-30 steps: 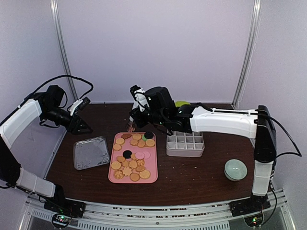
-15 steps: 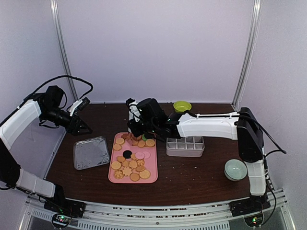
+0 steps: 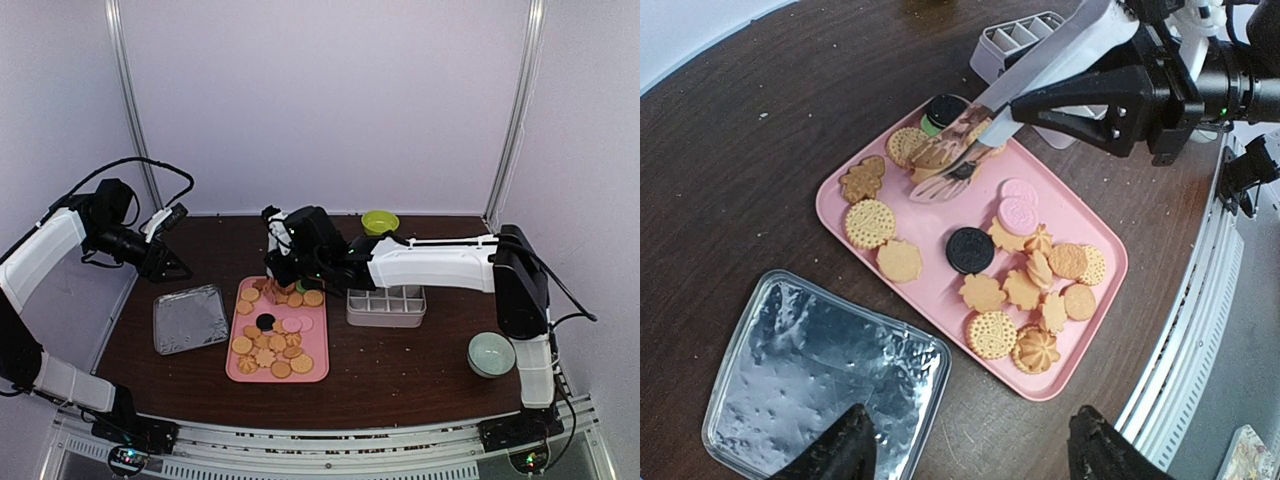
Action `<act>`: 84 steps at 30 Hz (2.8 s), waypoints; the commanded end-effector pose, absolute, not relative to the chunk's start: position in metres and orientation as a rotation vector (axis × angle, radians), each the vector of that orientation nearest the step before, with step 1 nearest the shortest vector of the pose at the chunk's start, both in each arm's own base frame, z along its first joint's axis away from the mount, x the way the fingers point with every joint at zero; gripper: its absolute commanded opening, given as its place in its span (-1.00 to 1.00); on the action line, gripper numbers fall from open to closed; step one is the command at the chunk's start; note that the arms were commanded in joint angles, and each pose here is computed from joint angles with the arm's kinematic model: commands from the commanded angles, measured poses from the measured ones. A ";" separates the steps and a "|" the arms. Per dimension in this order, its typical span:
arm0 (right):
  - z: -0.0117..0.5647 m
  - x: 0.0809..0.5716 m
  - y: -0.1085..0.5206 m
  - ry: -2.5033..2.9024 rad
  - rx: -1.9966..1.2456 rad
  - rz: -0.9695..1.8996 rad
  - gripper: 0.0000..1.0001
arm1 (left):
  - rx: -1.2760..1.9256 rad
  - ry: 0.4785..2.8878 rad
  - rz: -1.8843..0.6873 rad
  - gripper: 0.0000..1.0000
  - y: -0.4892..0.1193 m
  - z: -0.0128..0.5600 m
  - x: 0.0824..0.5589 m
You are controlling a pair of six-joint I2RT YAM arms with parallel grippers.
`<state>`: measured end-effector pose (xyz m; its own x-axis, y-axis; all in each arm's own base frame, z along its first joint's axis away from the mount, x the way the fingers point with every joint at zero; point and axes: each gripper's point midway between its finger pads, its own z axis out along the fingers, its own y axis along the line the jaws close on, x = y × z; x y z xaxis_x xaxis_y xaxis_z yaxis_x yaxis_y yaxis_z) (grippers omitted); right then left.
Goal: Pack the cookies
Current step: Pick up the fake cookies from the plate, then place the fake cookies in the empty pocket of the box.
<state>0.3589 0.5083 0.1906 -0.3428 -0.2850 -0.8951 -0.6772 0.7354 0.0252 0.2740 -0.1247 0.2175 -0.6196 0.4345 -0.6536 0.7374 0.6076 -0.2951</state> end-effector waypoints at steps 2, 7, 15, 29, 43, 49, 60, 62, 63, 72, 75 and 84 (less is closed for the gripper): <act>0.185 0.359 0.498 1.920 -0.742 0.396 -0.26 | 0.929 2.281 -0.762 0.37 -0.124 0.223 0.273; 0.184 0.356 0.494 1.915 -0.751 0.365 -0.29 | 0.926 2.280 -0.765 0.37 -0.125 0.224 0.274; 0.178 0.350 0.487 1.921 -0.752 0.326 -0.35 | 0.918 2.283 -0.773 0.37 -0.125 0.224 0.275; 0.203 0.344 0.482 1.884 -0.709 0.378 -0.32 | 0.910 2.270 -0.794 0.36 -0.127 0.227 0.276; 0.245 0.348 0.493 1.842 -0.678 0.521 -0.64 | 0.910 2.260 -0.782 0.36 -0.127 0.231 0.277; 0.251 0.351 0.489 1.840 -0.669 0.523 -0.76 | 0.911 2.258 -0.787 0.36 -0.128 0.232 0.277; 0.321 0.360 0.427 1.766 -0.532 0.587 -0.78 | 0.918 2.261 -0.787 0.35 -0.127 0.231 0.276; 0.331 0.362 0.407 1.758 -0.502 0.577 -0.78 | 0.919 2.261 -0.788 0.35 -0.128 0.231 0.276; 0.336 0.363 0.396 1.752 -0.487 0.571 -0.79 | 0.918 2.261 -0.789 0.35 -0.127 0.231 0.276; 0.321 0.378 0.301 1.805 -0.370 0.423 -0.79 | 0.921 2.250 -0.807 0.35 -0.130 0.235 0.275; 0.307 0.382 0.279 1.832 -0.340 0.387 -0.80 | 0.917 2.257 -0.814 0.35 -0.130 0.232 0.275; 0.283 0.401 0.263 1.881 -0.320 0.346 -0.84 | 0.937 2.260 -0.822 0.35 -0.130 0.232 0.273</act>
